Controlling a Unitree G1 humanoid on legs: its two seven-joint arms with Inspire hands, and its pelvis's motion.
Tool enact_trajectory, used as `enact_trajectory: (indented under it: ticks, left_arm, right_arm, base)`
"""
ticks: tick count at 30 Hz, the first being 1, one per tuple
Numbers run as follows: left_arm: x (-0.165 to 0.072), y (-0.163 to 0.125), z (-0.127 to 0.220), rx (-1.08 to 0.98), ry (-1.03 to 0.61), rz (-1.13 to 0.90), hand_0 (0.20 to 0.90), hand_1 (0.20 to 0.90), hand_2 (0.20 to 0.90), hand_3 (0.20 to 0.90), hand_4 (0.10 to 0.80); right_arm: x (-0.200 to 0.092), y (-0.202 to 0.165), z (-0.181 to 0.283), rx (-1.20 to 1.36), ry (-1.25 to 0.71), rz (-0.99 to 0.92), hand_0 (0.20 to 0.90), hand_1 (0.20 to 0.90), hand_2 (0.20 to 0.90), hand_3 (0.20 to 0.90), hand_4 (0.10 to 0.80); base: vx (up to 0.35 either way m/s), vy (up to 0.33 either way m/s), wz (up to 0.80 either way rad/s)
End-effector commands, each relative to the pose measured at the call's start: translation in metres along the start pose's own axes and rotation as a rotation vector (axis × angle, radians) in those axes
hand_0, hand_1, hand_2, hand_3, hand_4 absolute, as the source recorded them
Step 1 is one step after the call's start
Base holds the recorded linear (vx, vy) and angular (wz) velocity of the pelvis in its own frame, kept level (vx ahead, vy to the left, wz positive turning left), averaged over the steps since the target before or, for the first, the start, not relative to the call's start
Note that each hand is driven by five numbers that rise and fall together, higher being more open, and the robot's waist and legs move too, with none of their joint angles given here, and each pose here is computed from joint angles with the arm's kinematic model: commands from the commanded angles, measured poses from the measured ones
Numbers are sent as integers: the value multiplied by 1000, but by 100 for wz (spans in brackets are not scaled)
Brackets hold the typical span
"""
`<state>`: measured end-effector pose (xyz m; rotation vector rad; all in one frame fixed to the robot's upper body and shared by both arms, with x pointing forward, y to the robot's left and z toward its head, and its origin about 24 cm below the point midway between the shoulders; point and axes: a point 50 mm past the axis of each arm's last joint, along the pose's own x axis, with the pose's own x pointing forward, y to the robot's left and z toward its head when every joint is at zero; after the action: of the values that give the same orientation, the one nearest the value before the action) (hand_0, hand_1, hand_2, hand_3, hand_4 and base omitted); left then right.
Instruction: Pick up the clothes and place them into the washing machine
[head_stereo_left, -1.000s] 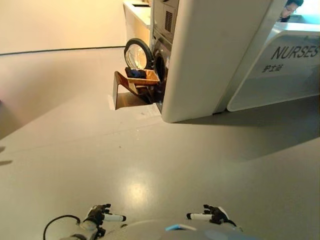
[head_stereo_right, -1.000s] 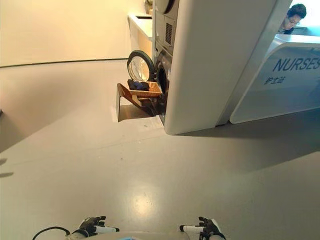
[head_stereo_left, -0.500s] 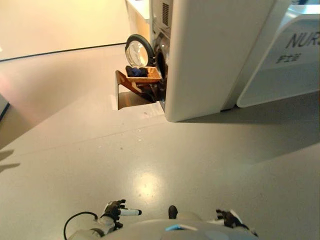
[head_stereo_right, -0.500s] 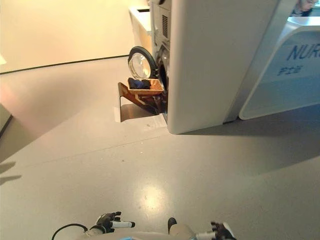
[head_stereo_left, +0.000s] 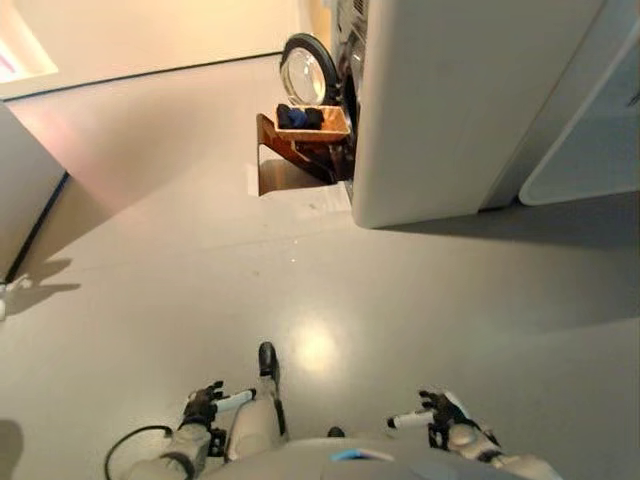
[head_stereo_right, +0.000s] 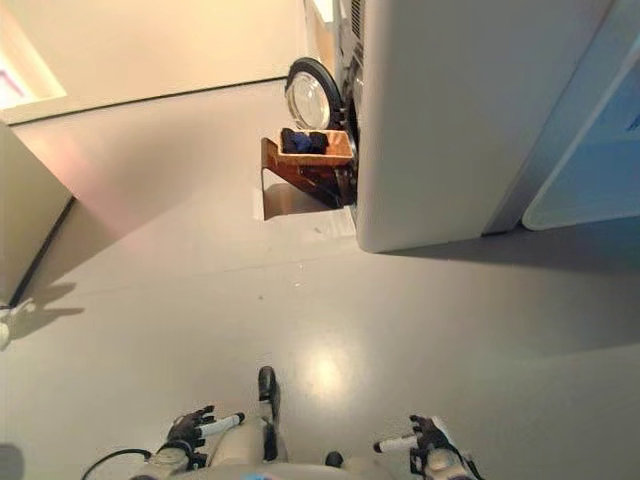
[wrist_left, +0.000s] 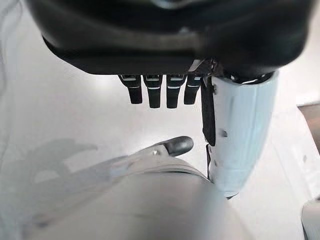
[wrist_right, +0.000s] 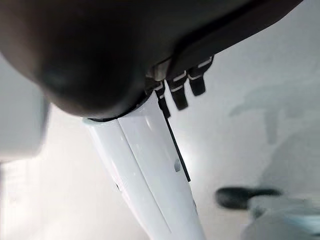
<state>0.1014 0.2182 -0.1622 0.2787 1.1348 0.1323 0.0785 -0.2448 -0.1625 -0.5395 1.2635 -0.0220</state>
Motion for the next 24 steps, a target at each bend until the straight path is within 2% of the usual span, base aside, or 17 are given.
enact_trajectory:
  ticks: [1,7,12,17,24]
  left_arm:
    - [-2,13,-16,89,42,16,900,900,900,900,800]
    - [1,27,-5,111,13,50,900,900,900,900,800]
    - [4,34,12,157,-32,58,900,900,900,900,800]
    - [4,36,11,160,-23,58,900,900,900,900,800]
    - [4,25,11,176,-32,21,900,900,900,900,800]
  right_arm:
    - [-2,2,-4,-12,-27,-6,900,900,900,900,800]
    - [-2,5,-4,-6,-28,19,900,900,900,900,800]
    - [-2,3,-8,14,-15,12,900,900,900,900,800]
    - [-4,5,-20,25,24,20,900,900,900,900,800]
    - [-5,5,-26,10,48,25,900,900,900,900,800]
  base:
    - [561,197,-90]
    - [446,168,-58]
    - [303,198,-22]
    - [410,166,36]
    - [423,-56,46]
